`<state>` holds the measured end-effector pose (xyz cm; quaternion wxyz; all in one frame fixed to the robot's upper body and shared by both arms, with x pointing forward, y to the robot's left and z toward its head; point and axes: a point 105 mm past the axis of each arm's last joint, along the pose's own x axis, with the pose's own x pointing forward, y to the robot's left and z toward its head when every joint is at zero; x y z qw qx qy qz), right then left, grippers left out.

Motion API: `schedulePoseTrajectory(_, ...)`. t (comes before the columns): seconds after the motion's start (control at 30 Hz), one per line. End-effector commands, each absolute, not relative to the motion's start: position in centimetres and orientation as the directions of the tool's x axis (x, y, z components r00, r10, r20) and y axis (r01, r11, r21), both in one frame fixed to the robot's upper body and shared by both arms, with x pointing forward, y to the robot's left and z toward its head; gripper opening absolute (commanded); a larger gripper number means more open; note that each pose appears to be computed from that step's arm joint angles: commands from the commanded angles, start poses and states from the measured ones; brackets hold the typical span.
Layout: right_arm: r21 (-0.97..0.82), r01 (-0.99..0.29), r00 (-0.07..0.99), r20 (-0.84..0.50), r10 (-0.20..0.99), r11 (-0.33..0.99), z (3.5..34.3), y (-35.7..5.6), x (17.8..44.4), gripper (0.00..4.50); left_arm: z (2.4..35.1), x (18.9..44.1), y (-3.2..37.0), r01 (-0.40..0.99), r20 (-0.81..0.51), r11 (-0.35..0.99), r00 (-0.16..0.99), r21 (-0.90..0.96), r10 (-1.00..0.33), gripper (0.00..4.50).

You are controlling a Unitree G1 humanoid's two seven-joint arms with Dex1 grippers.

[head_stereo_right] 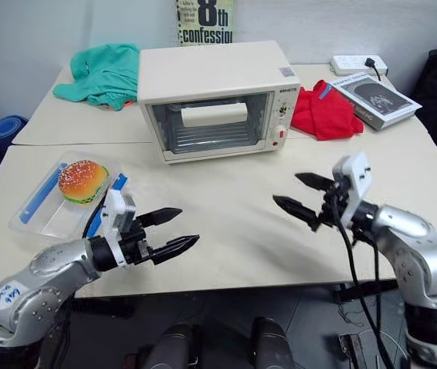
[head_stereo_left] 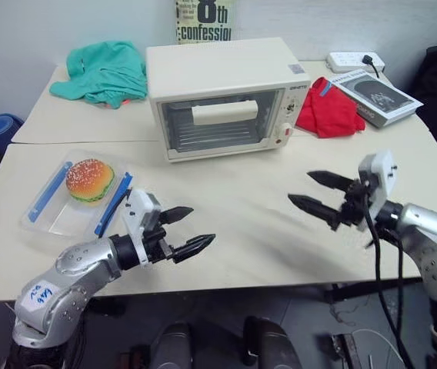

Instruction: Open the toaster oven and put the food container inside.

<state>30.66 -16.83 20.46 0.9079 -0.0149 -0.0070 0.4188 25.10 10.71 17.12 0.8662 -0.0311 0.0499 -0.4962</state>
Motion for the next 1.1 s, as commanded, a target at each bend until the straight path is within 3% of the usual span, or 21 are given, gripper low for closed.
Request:
schedulePoseTrajectory(0.03,-0.043,-0.767,0.639,0.038,0.768,0.640,21.7,-15.9,31.8,4.44,20.6,24.4,10.7,0.902,0.043,0.424,0.429,-0.083,-0.902,4.50)
schedulePoseTrajectory(0.23,-0.097,-0.756,0.646,0.057,0.762,0.648,23.2,-13.4,36.7,4.44,26.1,24.7,12.5,0.922,0.125,0.388,0.384,0.005,-0.915,4.50)
schedulePoseTrajectory(0.53,-0.154,-0.758,0.631,0.073,0.772,0.634,25.3,-10.9,41.4,4.44,28.5,26.4,13.9,0.883,0.076,0.448,0.441,0.141,-0.894,4.50)
schedulePoseTrajectory(0.67,-0.207,-0.788,0.577,0.081,0.813,0.580,26.3,-9.3,41.2,4.44,28.3,26.9,13.9,0.861,0.066,0.480,0.476,0.168,-0.877,4.50)
schedulePoseTrajectory(0.87,-0.274,-0.846,0.452,0.091,0.888,0.458,28.0,-6.9,38.6,4.44,27.3,27.1,14.0,0.846,0.046,0.505,0.505,0.173,-0.862,4.50)
schedulePoseTrajectory(1.1,-0.300,-0.886,0.351,0.065,0.934,0.353,28.1,-4.8,35.4,4.44,30.1,28.8,14.3,0.805,0.143,0.564,0.546,0.187,-0.826,4.50)
